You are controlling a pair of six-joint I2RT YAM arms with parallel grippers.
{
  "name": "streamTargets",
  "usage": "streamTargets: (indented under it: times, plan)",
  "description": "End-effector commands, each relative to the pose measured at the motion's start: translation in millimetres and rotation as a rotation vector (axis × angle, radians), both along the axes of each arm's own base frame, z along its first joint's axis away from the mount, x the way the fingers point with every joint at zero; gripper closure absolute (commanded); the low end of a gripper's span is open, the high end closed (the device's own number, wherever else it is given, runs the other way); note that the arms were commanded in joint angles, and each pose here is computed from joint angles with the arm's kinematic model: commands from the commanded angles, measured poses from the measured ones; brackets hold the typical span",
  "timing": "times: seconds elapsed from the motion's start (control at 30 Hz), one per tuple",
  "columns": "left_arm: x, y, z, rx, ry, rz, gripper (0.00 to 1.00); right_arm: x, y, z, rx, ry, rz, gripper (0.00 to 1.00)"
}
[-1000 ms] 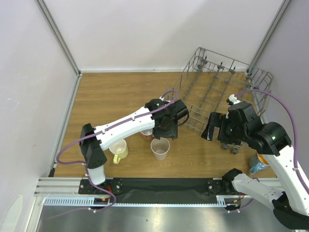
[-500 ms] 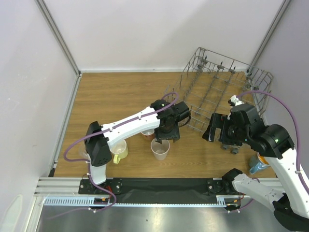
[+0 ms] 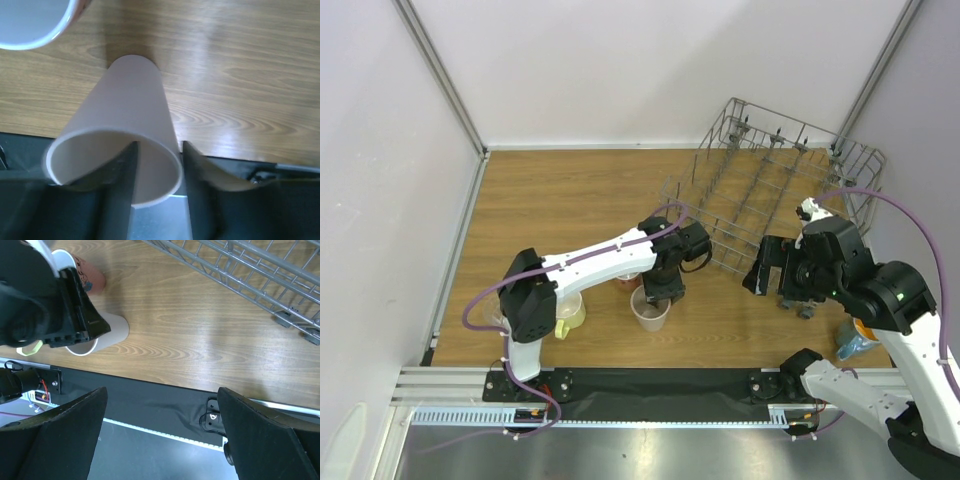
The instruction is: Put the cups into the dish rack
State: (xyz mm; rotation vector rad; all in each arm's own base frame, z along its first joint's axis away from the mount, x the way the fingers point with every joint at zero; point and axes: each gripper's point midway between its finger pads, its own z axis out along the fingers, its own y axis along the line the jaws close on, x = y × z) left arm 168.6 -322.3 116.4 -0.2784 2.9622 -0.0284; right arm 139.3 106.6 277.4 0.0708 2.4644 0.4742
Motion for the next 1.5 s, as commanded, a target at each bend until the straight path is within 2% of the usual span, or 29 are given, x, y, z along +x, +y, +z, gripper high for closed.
streamTargets:
  times: [0.0, 0.13, 0.3, 0.53, 0.63, 0.7, 0.73, 0.87, 0.93, 0.97, 1.0, 1.03, 1.1, 1.13, 1.27, 1.47]
  plan:
    - [-2.9, -1.7, -2.5, -0.035, 0.009, 0.040, 0.60, -10.0, -12.2, 2.6, -0.037, 0.002, -0.002, 0.00]
    - [0.9, 2.6, 7.1, -0.039, -0.027, 0.049, 0.70, -10.4, -11.0, 2.5, -0.029, 0.007, -0.001, 0.00]
    - [3.7, 7.0, 38.6, -0.084, -0.082, 0.035, 1.00, -6.8, -2.1, 6.7, -0.004, 0.004, 0.026, 0.00]
    - [1.8, 4.0, 117.2, -0.274, -0.118, 0.001, 1.00, 3.4, 8.0, 15.3, 0.004, 0.009, 0.043, 0.00]
    - [-5.4, 2.1, 163.3, -0.429, -0.163, -0.059, 1.00, 4.6, 19.6, 31.9, 0.077, -0.028, 0.071, 0.00]
    - [-15.2, -7.5, 196.1, -0.609, -0.209, -0.142, 1.00, 8.1, 29.1, 43.7, 0.141, -0.064, 0.082, 0.00]
    - [-17.4, -6.4, 194.6, -0.638, -0.208, -0.157, 1.00, 5.8, 35.8, 50.0, 0.181, -0.070, 0.105, 0.00]
    - [-36.6, 4.0, 239.0, -0.857, -0.258, -0.201, 1.00, 12.4, 52.3, 80.2, 0.305, -0.136, 0.115, 0.00]
    - [-43.4, 8.6, 275.3, -1.031, -0.376, -0.260, 1.00, 12.3, 56.3, 97.9, 0.380, -0.184, 0.105, 0.00]
    - [-44.6, 8.7, 289.9, -1.105, -0.432, -0.284, 1.00, 10.6, 59.0, 123.8, 0.465, -0.285, 0.122, 0.00]
    - [-43.3, 5.5, 320.5, -1.232, -0.533, -0.317, 1.00, 7.9, 59.2, 136.5, 0.515, -0.335, 0.127, 0.00]
    - [-43.3, 6.2, 315.0, -1.268, -0.557, -0.319, 1.00, 10.0, 61.2, 137.7, 0.545, -0.357, 0.122, 0.00]
    - [-45.0, 18.6, 353.9, -1.425, -0.694, -0.299, 1.00, 4.6, 62.3, 170.5, 0.677, -0.458, 0.126, 0.00]
    - [-42.4, 17.7, 345.5, -1.438, -0.702, -0.285, 1.00, 6.1, 66.9, 181.7, 0.722, -0.492, 0.143, 0.00]
    - [-40.5, 28.1, 379.0, -1.609, -0.854, -0.256, 1.00, 6.9, 81.6, 202.0, 0.814, -0.503, 0.199, 0.00]
    - [-37.8, 30.4, 412.5, -1.777, -0.959, -0.239, 1.00, 15.0, 101.1, 219.4, 0.908, -0.509, 0.262, 0.00]
